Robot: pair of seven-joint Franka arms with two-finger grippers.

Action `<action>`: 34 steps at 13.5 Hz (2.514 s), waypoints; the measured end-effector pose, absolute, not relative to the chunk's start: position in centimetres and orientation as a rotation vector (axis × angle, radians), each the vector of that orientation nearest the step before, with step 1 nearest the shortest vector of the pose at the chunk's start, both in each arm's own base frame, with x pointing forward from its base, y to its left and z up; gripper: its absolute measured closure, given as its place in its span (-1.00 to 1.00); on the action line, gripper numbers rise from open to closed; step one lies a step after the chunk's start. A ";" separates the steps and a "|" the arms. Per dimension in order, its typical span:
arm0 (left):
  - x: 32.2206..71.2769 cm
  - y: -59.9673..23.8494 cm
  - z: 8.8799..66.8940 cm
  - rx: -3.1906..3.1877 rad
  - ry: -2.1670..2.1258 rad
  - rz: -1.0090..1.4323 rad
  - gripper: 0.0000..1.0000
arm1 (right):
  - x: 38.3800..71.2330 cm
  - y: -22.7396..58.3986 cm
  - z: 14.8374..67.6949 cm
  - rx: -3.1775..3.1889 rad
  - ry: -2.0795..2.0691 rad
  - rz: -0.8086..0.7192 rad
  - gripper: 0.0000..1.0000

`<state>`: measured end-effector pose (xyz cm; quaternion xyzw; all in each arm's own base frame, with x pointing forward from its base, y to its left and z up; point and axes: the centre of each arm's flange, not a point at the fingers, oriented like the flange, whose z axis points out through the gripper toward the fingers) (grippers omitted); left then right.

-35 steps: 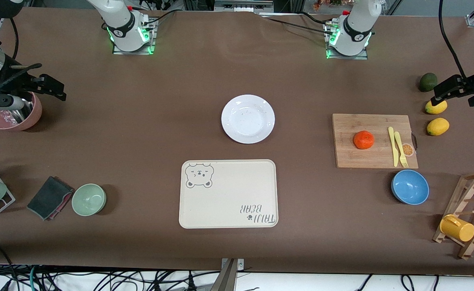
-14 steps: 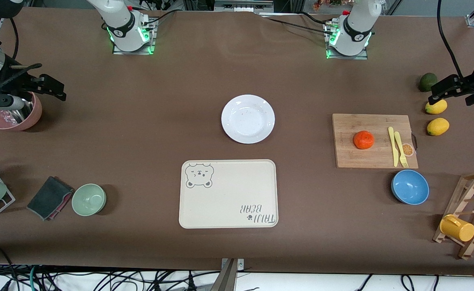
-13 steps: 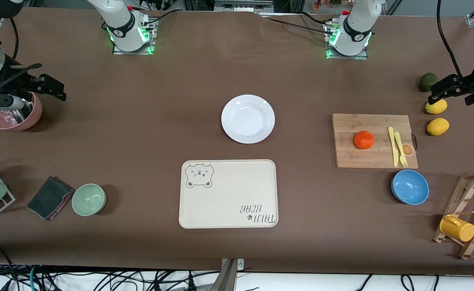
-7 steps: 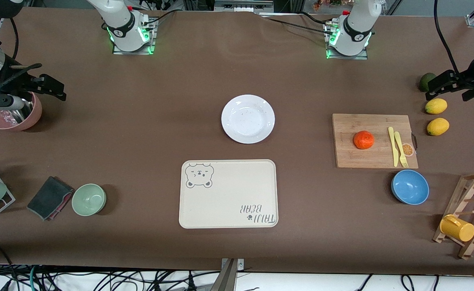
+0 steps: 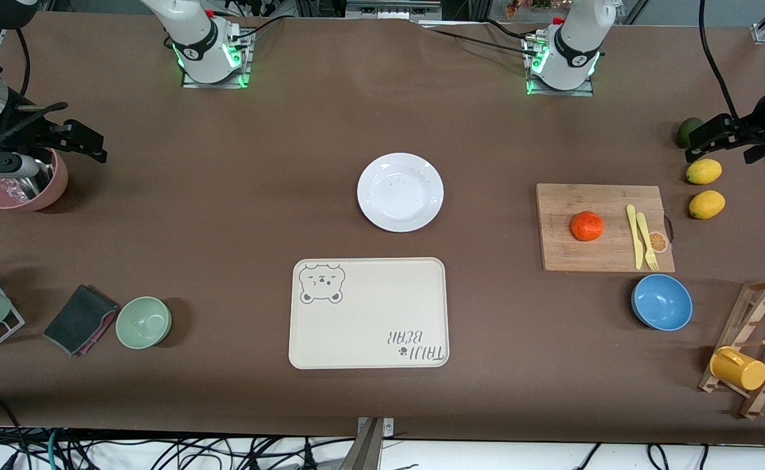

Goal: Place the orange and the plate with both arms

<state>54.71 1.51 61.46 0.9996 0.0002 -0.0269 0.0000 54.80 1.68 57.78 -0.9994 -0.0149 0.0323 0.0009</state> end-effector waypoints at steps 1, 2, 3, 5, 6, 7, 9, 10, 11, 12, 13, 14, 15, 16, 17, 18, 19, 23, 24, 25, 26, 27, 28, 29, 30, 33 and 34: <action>54.7 1.5 61.5 3.140 0.001 -0.085 -1.00 | 54.8 1.7 57.8 -3.138 -0.047 0.102 -1.00; 54.7 1.5 61.5 3.140 0.001 -0.085 -1.00 | 54.8 1.7 57.8 -3.138 -0.047 0.102 -1.00; 54.7 1.5 61.5 3.140 0.001 -0.085 -1.00 | 54.8 1.7 57.8 -3.138 -0.047 0.102 -1.00; 54.7 1.6 61.4 3.140 0.002 -0.085 -1.00 | 54.8 1.7 57.8 -3.138 -0.048 0.102 -1.00; 54.7 1.7 61.4 3.140 0.005 -0.085 -1.00 | 54.8 1.7 57.8 -3.138 -0.048 0.102 -1.00; 54.7 1.8 61.4 3.140 0.008 -0.085 -1.00 | 54.8 1.7 57.8 -3.138 -0.048 0.102 -1.00; 54.7 1.9 61.4 3.140 0.011 -0.085 -1.00 | 54.8 1.7 57.8 -3.138 -0.048 0.102 -1.00; 54.7 1.9 61.4 3.140 0.011 -0.085 -1.00 | 54.8 1.7 57.8 -3.138 -0.048 0.102 -1.00; 54.7 1.9 61.4 3.140 0.011 -0.084 -1.00 | 54.8 1.7 57.8 -3.138 -0.048 0.102 -1.00; 54.7 1.9 61.5 3.140 0.011 -0.083 -1.00 | 54.8 1.7 57.8 -3.138 -0.048 0.102 -1.00; 54.7 1.9 61.5 3.140 0.012 -0.082 -1.00 | 54.8 1.7 57.8 -3.138 -0.048 0.102 -1.00; 54.7 2.0 61.5 3.140 0.014 -0.078 -1.00 | 54.8 1.7 57.8 -3.138 -0.048 0.102 -1.00; 54.8 2.1 61.5 3.140 0.019 -0.074 -1.00 | 54.8 1.7 57.8 -3.138 -0.048 0.102 -1.00; 54.8 2.3 61.5 3.140 0.024 -0.072 -1.00 | 54.8 1.7 57.8 -3.138 -0.048 0.102 -1.00; 54.8 2.4 61.5 3.140 0.027 -0.072 -1.00 | 54.8 1.7 57.8 -3.138 -0.048 0.102 -1.00; 54.8 2.5 61.5 3.140 0.029 -0.072 -1.00 | 54.8 1.7 57.8 -3.138 -0.048 0.102 -1.00; 54.8 2.5 61.5 3.140 0.027 -0.072 -1.00 | 54.8 1.7 57.8 -3.138 -0.048 0.102 -1.00; 54.8 2.2 61.5 3.140 0.021 -0.074 -1.00 | 54.8 1.7 57.8 -3.138 -0.048 0.102 -1.00; 54.8 2.2 61.4 3.140 0.021 -0.075 -1.00 | 54.8 1.7 57.8 -3.138 -0.048 0.102 -1.00; 54.9 2.2 61.4 3.140 0.021 -0.076 -1.00 | 54.8 1.7 57.8 -3.138 -0.048 0.102 -1.00; 54.9 2.3 61.3 3.140 0.022 -0.077 -1.00 | 54.8 1.7 57.8 -3.138 -0.048 0.102 -1.00; 54.9 2.3 61.3 3.140 0.022 -0.080 -1.00 | 54.8 1.7 57.8 -3.138 -0.048 0.102 -1.00; 54.8 2.3 61.1 3.139 0.024 -0.094 -1.00 | 54.8 1.7 57.8 -3.138 -0.048 0.102 -1.00; 54.7 2.5 60.9 3.138 0.030 -0.118 -1.00 | 54.8 1.7 57.8 -3.138 -0.048 0.102 -1.00; 54.7 2.9 60.7 3.136 0.041 -0.135 -1.00 | 54.8 1.7 57.8 -3.138 -0.048 0.102 -1.00; 55.0 4.4 59.6 3.131 0.082 -0.167 -1.00 | 54.8 1.7 57.8 -3.138 -0.049 0.102 -1.00; 55.3 4.5 58.9 3.128 0.083 -0.188 -1.00 | 54.8 1.7 57.8 -3.138 -0.049 0.101 -1.00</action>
